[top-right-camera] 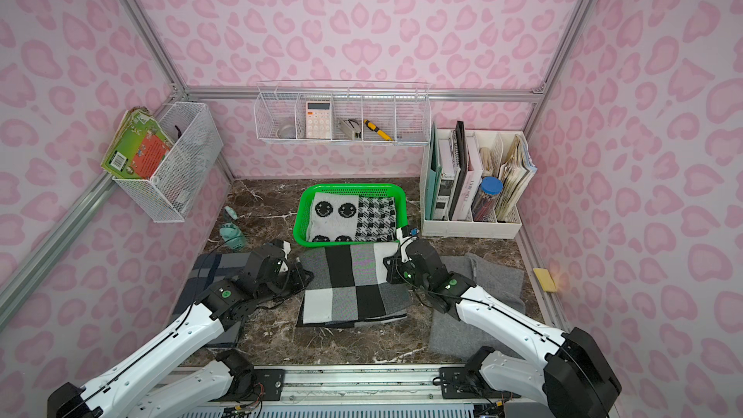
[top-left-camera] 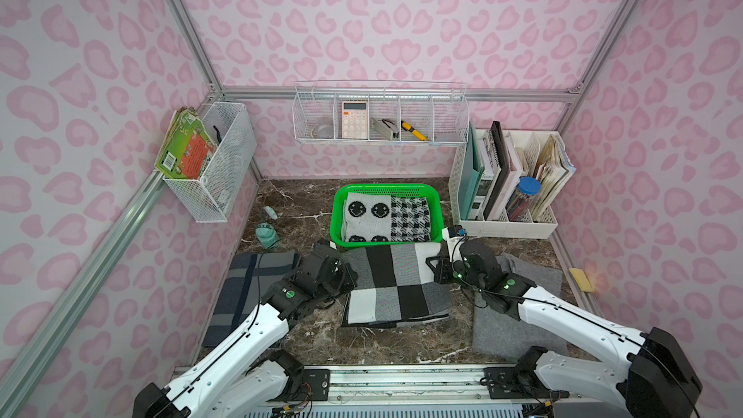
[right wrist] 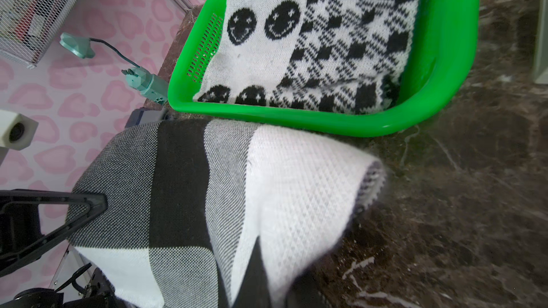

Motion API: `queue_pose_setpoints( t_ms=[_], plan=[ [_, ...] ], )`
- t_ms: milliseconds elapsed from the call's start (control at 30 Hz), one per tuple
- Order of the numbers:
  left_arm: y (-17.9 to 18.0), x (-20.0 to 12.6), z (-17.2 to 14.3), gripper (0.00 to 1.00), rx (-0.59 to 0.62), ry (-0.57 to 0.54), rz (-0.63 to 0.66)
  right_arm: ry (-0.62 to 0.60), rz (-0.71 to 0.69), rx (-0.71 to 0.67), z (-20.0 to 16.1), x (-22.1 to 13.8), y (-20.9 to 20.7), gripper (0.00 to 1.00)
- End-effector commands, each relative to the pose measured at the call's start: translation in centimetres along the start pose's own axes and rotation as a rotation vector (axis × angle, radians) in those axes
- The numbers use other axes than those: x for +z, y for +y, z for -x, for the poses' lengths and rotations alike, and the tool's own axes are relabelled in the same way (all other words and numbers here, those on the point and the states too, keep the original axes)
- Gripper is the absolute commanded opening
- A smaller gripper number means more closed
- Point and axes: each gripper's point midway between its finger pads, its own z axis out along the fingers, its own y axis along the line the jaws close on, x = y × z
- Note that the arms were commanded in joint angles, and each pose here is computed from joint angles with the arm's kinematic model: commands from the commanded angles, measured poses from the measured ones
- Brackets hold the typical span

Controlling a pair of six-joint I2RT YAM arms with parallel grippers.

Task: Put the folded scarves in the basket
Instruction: Pick up the scarf at the center of the board.

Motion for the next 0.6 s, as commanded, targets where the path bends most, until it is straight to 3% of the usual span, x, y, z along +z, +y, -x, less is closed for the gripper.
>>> queue_pose_setpoints(
  t_ms=[0, 567],
  plan=[
    [-1.5, -0.3, 1.1, 0.0, 0.044, -0.026, -0.034, -0.035, -0.019, -0.024, 1.3, -0.6, 0.2, 0.0],
    [-4.9, -1.2, 5.3, 0.0, 0.134, -0.096, -0.056, -0.176, -0.071, -0.067, 7.8, -2.8, 1.9, 0.0]
  ],
)
